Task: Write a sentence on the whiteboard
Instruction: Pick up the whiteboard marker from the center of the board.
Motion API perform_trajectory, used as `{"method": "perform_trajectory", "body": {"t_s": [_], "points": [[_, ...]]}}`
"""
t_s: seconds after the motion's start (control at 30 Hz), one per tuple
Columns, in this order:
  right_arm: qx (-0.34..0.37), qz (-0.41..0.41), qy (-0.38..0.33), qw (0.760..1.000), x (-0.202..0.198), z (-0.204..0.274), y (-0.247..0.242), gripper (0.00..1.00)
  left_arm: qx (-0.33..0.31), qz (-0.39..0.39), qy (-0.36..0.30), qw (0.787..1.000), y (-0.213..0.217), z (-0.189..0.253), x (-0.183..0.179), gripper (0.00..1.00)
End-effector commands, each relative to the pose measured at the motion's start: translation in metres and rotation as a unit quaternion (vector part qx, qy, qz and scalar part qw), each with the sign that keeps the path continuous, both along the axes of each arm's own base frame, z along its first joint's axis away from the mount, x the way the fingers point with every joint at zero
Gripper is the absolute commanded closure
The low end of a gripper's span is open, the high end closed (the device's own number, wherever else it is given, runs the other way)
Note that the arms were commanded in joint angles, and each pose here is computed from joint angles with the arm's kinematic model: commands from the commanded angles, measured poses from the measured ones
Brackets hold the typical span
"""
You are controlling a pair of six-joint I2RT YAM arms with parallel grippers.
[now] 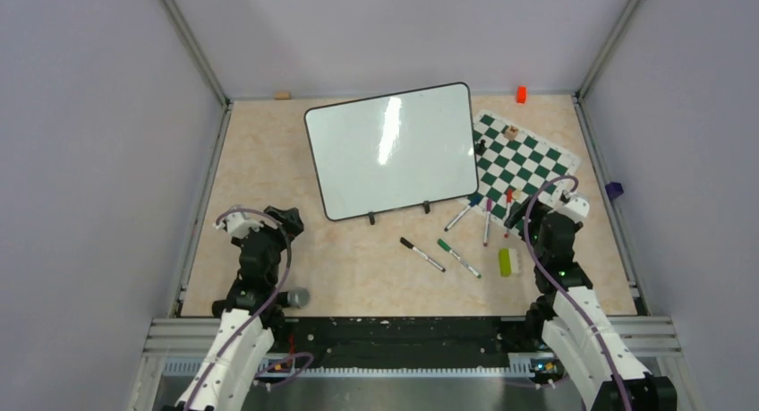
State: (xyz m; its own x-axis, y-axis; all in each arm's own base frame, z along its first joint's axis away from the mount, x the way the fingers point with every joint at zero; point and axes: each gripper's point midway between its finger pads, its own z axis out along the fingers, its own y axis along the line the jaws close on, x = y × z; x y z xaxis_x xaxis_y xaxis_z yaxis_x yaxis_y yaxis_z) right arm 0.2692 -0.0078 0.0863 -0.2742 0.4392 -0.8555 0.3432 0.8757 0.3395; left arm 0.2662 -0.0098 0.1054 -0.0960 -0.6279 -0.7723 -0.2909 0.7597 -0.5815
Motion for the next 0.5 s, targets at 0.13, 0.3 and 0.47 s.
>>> {"method": "perform_trajectory", "body": {"t_s": [0.13,0.3,0.47], "points": [[0.009,-0.037,-0.025,0.999,0.006,0.023,-0.01,0.01,0.042,-0.125,-0.062,0.989,-0.037,0.038,0.006,0.02],[0.036,-0.001,-0.001,0.999,0.007,0.025,0.007,0.01,0.046,-0.204,-0.085,0.974,-0.063,0.044,0.002,0.01],[0.035,0.01,0.086,0.996,0.006,0.029,0.012,0.08,0.041,-0.272,-0.113,0.955,-0.086,0.049,-0.005,0.04]]}}
